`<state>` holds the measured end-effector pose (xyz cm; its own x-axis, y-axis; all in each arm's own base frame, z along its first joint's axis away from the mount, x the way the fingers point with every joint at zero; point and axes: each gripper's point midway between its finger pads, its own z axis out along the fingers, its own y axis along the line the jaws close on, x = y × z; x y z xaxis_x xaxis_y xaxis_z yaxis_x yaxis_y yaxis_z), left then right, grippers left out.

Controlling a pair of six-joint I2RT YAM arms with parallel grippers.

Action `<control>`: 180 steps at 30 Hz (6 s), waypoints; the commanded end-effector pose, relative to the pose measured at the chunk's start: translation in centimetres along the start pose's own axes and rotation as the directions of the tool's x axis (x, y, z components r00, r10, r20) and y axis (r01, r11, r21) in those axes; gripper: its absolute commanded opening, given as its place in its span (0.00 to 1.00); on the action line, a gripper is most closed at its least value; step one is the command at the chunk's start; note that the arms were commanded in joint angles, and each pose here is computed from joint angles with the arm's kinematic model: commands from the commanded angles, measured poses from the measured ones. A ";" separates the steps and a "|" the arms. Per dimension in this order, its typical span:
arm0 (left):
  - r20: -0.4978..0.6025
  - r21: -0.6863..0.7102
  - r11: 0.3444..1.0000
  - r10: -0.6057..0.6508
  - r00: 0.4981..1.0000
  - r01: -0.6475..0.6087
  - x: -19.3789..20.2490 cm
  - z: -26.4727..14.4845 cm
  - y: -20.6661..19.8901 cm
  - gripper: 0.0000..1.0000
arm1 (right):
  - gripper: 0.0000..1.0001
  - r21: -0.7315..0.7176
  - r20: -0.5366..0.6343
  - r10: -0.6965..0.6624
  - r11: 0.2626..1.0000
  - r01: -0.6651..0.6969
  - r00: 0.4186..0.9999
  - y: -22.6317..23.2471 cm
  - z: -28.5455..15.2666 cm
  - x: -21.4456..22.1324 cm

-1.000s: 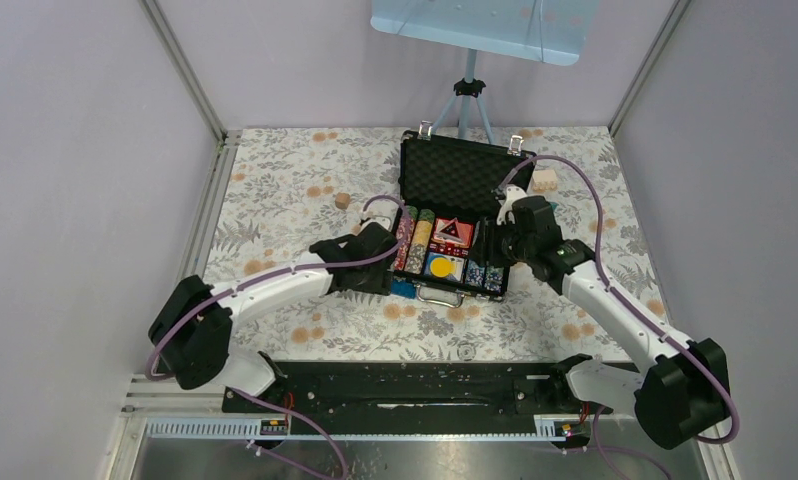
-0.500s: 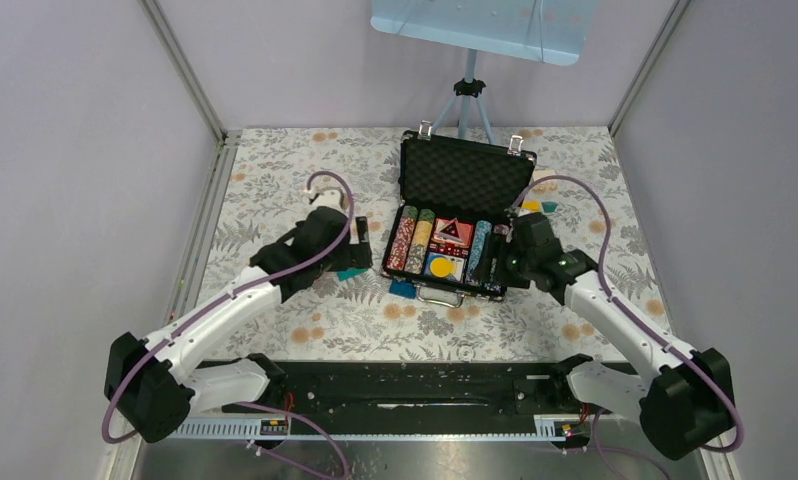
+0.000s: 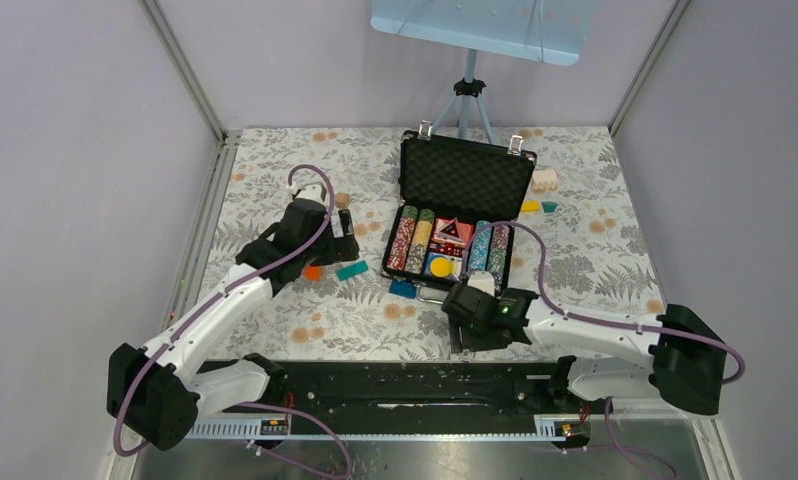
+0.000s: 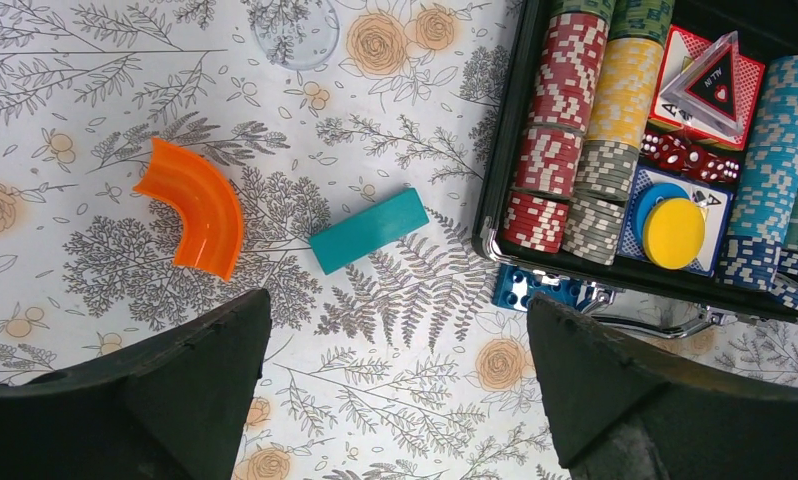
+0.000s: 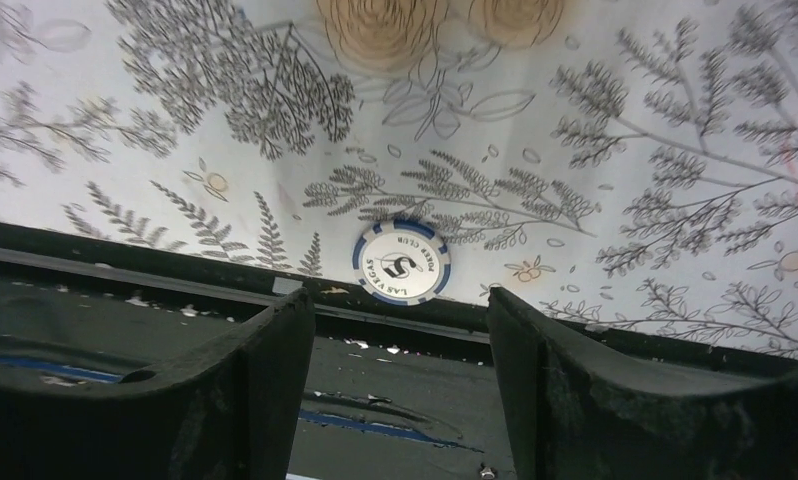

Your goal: Pack up texas hold em set

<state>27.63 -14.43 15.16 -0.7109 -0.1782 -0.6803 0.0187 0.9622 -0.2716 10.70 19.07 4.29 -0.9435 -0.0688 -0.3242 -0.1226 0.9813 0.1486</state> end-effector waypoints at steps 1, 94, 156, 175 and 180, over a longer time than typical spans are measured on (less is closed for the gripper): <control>0.050 0.056 0.998 0.020 0.999 -0.022 -1.5 -1.2 -0.7 0.99 | 0.71 0.085 0.067 0.045 0.995 -0.051 0.997 0.0 0.3 -0.1; -0.404 0.723 0.540 -0.176 0.898 0.431 1.7 -3.5 -15.6 0.74 | 0.41 0.052 0.317 -0.399 0.913 0.404 0.861 3.7 -5.6 -12.1; -0.558 0.734 0.395 -0.113 0.822 0.553 4.2 -3.2 -20.8 0.60 | 0.39 -0.045 0.409 -0.496 0.828 0.559 0.766 7.9 -9.6 -14.9; -0.557 0.745 0.399 -0.066 0.828 0.534 5.4 -4.1 -21.6 0.47 | 0.39 -0.012 0.425 -0.512 0.822 0.570 0.747 7.8 -10.2 -15.6; -0.556 0.750 0.394 -0.059 0.829 0.531 5.4 -4.3 -21.8 0.44 | 0.39 -0.007 0.427 -0.513 0.821 0.570 0.744 7.7 -10.3 -15.7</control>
<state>20.46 -34.81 17.73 -0.9887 -0.1203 -0.0894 0.0648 0.1951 -0.9786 20.47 25.62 18.28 -0.5342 -0.5000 -0.6816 -0.6517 0.7572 -0.0446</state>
